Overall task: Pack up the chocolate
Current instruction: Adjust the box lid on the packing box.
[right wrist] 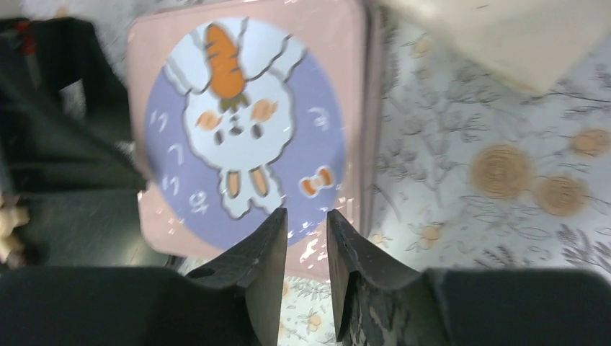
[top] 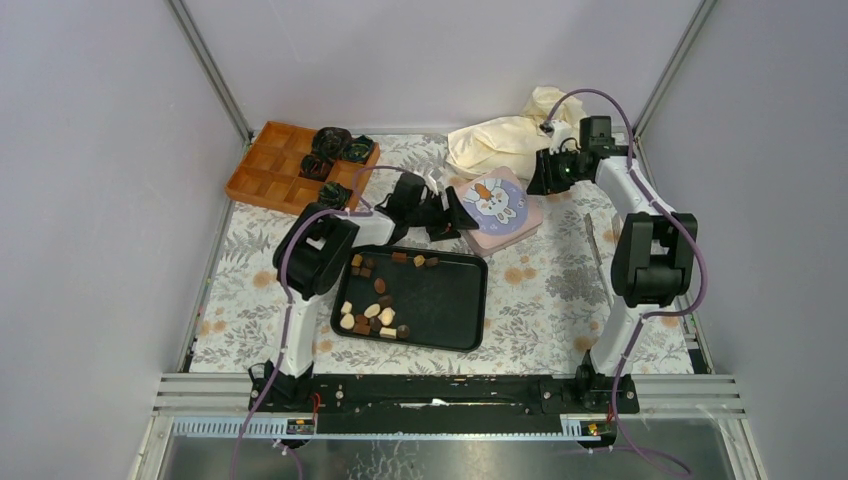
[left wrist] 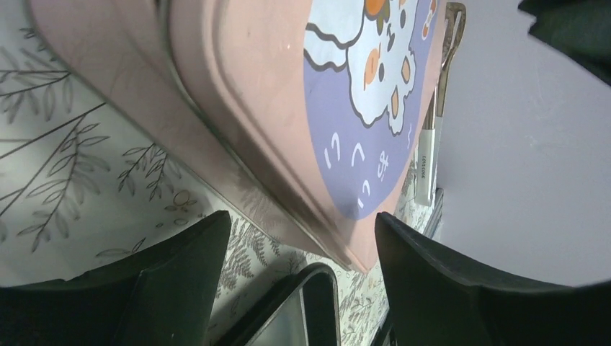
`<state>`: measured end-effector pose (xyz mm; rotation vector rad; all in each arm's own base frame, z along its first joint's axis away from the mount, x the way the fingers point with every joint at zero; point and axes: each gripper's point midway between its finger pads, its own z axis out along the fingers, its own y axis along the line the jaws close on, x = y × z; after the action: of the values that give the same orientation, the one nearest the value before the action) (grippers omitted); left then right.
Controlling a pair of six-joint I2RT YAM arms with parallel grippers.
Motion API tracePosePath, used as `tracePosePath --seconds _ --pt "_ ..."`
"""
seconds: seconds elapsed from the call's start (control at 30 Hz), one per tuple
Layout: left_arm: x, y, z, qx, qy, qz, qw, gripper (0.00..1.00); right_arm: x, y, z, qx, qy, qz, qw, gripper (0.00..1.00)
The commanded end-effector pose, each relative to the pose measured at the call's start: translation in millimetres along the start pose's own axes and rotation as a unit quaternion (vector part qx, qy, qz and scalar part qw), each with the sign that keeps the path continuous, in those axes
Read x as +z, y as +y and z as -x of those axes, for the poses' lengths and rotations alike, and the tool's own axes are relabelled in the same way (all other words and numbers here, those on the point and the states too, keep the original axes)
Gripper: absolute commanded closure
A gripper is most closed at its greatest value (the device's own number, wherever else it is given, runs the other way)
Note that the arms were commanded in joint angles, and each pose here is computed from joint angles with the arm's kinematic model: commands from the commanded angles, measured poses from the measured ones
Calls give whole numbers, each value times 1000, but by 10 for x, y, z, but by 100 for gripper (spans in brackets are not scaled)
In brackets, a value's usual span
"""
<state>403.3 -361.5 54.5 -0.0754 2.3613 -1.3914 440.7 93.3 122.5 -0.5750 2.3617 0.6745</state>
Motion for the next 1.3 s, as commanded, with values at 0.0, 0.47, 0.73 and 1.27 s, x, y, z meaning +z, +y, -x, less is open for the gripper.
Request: tracePosePath --seconds 0.0,0.47,0.73,1.27 --pt "-240 -265 302 40 -57 -24 997 18 34 -380 472 43 -64 -98 992 66" --pt "-830 434 1260 49 -164 111 979 40 -158 -527 332 3 -29 -104 994 100" --pt "-371 598 1512 34 -136 94 986 47 -543 -314 -346 51 -10 -96 994 100" --pt "87 528 1142 39 -82 36 995 46 56 -125 -757 307 -36 -4 951 100"
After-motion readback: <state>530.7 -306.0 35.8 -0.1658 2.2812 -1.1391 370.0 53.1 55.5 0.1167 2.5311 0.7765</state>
